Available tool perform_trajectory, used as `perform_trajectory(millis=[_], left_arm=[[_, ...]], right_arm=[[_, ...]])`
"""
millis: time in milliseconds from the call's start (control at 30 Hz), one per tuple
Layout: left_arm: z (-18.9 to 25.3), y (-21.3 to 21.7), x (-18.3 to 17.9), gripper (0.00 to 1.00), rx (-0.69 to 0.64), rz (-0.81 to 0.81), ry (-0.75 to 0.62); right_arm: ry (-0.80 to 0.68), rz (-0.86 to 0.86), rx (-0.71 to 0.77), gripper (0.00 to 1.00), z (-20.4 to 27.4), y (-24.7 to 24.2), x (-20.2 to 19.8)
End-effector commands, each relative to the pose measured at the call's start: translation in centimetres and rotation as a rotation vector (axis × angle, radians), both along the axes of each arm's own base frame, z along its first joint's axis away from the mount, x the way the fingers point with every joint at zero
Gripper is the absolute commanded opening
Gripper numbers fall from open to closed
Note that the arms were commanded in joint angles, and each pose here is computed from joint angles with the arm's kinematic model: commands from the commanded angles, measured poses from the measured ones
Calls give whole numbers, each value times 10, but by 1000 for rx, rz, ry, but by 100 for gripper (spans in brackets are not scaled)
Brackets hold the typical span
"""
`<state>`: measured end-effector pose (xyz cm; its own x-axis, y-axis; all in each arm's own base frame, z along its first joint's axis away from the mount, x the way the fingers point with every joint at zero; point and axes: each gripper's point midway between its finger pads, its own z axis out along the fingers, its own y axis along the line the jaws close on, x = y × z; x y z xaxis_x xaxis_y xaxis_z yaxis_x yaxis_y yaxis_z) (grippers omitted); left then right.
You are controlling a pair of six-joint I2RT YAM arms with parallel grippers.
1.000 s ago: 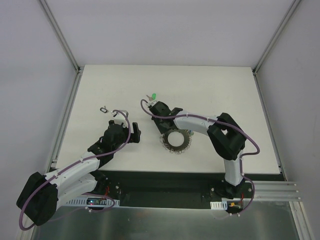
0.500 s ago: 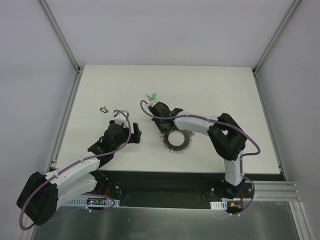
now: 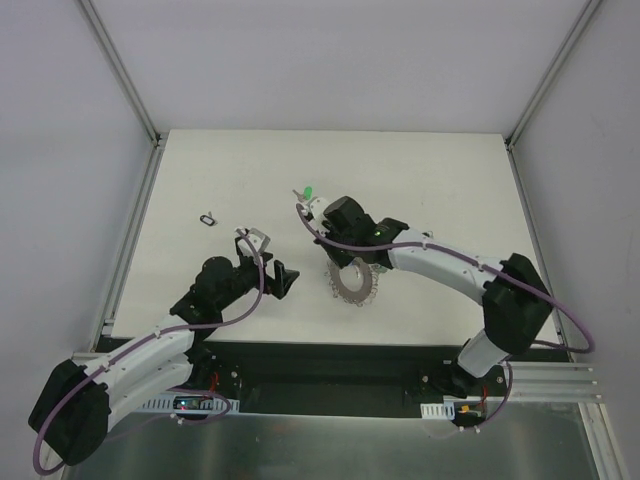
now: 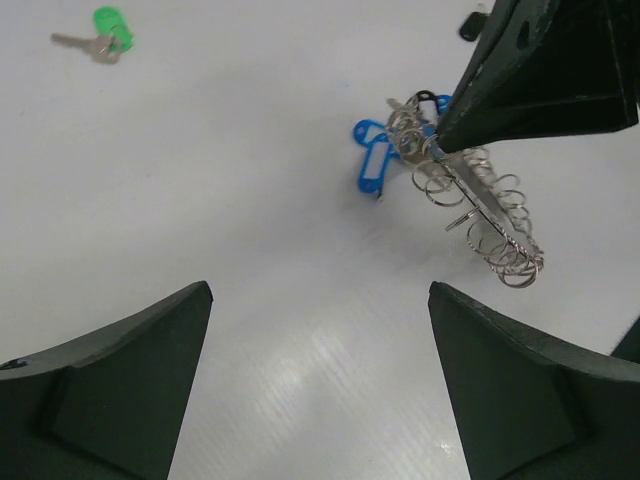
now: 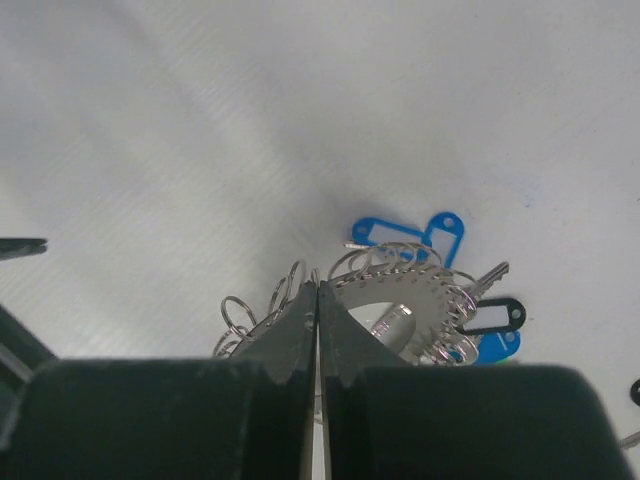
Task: Put the keys on the keyring
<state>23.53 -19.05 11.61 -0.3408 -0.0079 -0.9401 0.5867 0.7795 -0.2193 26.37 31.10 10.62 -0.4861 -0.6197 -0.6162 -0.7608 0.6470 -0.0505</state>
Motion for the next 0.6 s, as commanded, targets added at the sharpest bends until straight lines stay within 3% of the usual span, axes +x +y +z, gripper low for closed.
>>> perform_trajectory(millis=[0,233,567], left_arm=[[38,-34,-21,90,-63,-279,-178],[66,-60,-45,89,-91,-537,-331],[94,-89,-56,70,-116,-762,-408]], right_arm=[[-56,237,77,1,38,2,-27],[-112,463,149,1,65,-6,-61],[-128,599,213,1,80,-7,-85]])
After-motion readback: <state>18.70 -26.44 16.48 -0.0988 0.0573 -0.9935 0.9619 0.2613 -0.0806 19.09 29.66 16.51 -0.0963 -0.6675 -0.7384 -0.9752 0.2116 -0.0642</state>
